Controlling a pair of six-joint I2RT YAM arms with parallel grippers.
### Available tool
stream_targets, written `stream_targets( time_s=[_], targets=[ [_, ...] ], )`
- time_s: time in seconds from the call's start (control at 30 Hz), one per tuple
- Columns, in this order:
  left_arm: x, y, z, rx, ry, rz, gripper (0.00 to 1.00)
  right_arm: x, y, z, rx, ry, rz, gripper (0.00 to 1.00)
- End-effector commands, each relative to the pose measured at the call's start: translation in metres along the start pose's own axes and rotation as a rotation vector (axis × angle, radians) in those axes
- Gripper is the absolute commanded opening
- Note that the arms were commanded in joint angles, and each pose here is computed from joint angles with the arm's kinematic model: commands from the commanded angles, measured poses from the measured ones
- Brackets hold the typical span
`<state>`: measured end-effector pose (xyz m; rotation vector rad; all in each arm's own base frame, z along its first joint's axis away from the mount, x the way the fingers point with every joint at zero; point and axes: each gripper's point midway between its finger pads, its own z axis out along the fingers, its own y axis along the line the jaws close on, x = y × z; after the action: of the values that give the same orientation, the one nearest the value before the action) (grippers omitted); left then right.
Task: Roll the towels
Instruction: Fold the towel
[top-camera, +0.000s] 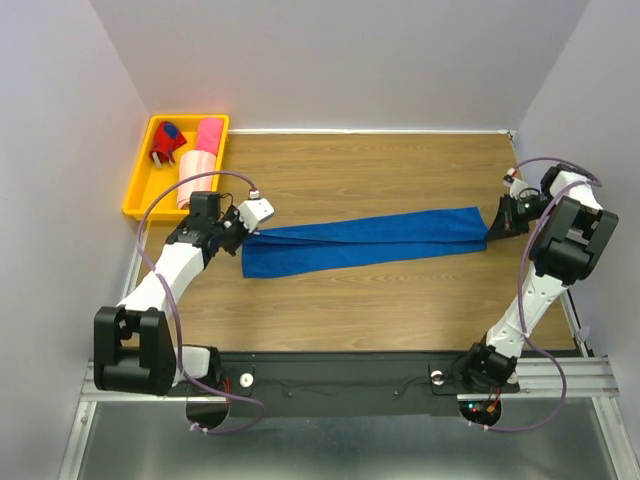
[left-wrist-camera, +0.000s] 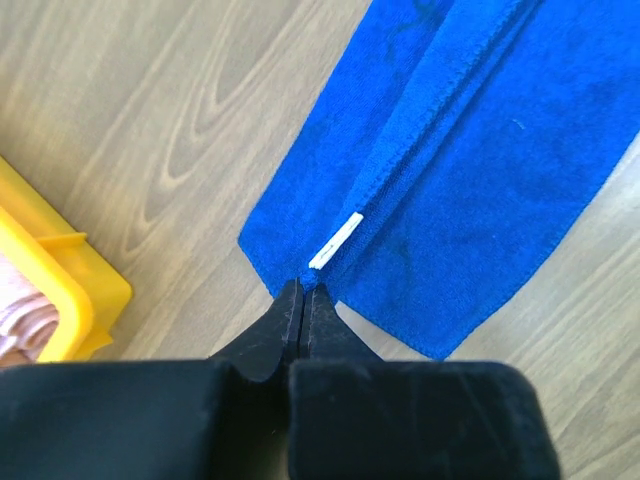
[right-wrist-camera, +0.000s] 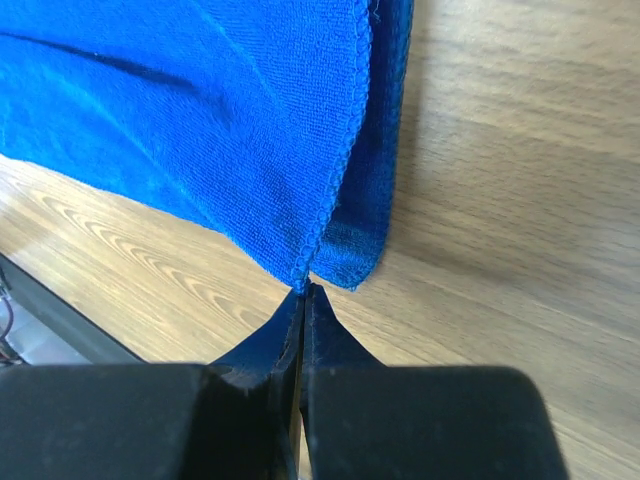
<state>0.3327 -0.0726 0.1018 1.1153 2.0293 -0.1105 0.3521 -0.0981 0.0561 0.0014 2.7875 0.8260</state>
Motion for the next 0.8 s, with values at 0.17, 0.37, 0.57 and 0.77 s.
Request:
stream_targets(
  time_s=[0.17,0.37,0.57,0.77],
  targets=[
    [0.019,-0.018,-0.002,0.056,0.034,0.078,0.02,0.007,-0.008,0.005,0.017,0.02,-0.005,0.01],
    [0.04,-0.026,0.009,0.084,0.09,0.08,0.05,0.012,-0.019,0.012,0.049,0.043,0.008,0.01],
    [0.041,-0.026,0.011,0.083,0.089,0.086,0.08,0.014,-0.022,0.013,0.065,0.049,0.023,0.13],
    [0.032,-0.027,0.007,0.091,0.052,0.101,0.19,0.01,-0.02,0.013,0.061,0.028,0.033,0.31]
  ],
)
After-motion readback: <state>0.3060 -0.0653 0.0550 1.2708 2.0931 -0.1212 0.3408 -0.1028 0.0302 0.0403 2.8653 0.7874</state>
